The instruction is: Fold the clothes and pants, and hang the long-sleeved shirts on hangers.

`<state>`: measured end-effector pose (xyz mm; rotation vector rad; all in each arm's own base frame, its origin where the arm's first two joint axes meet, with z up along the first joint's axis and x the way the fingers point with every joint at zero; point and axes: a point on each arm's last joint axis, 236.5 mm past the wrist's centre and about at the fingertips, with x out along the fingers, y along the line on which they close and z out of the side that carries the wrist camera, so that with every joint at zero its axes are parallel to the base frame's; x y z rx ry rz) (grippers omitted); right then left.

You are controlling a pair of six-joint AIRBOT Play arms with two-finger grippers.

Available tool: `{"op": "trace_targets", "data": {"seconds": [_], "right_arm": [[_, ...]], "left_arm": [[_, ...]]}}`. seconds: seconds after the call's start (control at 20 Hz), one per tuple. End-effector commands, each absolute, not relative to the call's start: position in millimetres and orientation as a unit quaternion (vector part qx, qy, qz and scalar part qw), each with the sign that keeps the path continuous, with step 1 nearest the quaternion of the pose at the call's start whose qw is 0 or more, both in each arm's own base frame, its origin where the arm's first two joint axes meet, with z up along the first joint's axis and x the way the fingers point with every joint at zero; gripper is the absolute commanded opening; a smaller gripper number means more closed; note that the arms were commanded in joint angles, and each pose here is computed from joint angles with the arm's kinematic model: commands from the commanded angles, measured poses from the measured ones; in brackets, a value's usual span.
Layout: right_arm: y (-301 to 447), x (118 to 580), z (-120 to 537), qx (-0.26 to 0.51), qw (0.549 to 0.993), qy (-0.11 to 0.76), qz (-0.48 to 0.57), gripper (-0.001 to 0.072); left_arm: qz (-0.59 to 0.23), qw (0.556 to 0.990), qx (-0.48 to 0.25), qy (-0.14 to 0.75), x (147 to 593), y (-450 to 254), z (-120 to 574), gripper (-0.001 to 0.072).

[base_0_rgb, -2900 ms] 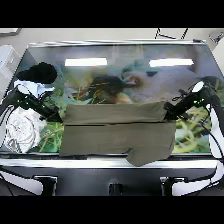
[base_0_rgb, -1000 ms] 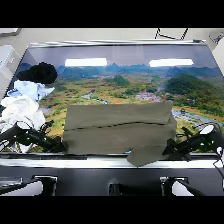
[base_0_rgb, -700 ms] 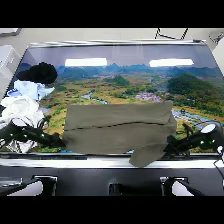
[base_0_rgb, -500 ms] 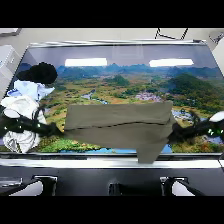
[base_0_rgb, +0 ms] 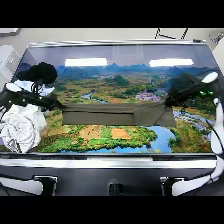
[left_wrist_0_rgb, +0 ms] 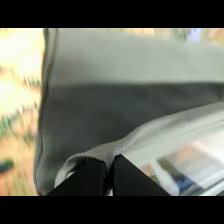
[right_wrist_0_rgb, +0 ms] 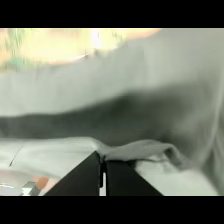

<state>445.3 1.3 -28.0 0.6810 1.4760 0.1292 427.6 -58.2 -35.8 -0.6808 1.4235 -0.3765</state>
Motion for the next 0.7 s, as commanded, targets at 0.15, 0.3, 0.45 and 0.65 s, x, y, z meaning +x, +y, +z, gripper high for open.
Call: {"op": "trace_targets", "data": {"seconds": [0.15,0.3,0.45,0.65], "right_arm": [[33,491,-68,0.397,0.647,0.647,0.074,0.0051],[26,494,-50,0.405,0.651,0.635,0.093,0.0317],[-26,457,-25,0.372,0.641,0.655,0.146,0.0702],[-103,409,-61,0.394,0.603,0.693,0.038,0.0705]], "left_arm": [[-0.148,0.631,-0.340,0.681,441,-65,-94,0.0059],[-0.166,0.603,-0.349,0.698,427,-61,-85,0.0565],[-0.180,0.595,-0.359,0.696,419,-28,-47,0.0595],[-0.163,0.656,-0.356,0.645,423,4,13,0.0594]]}}
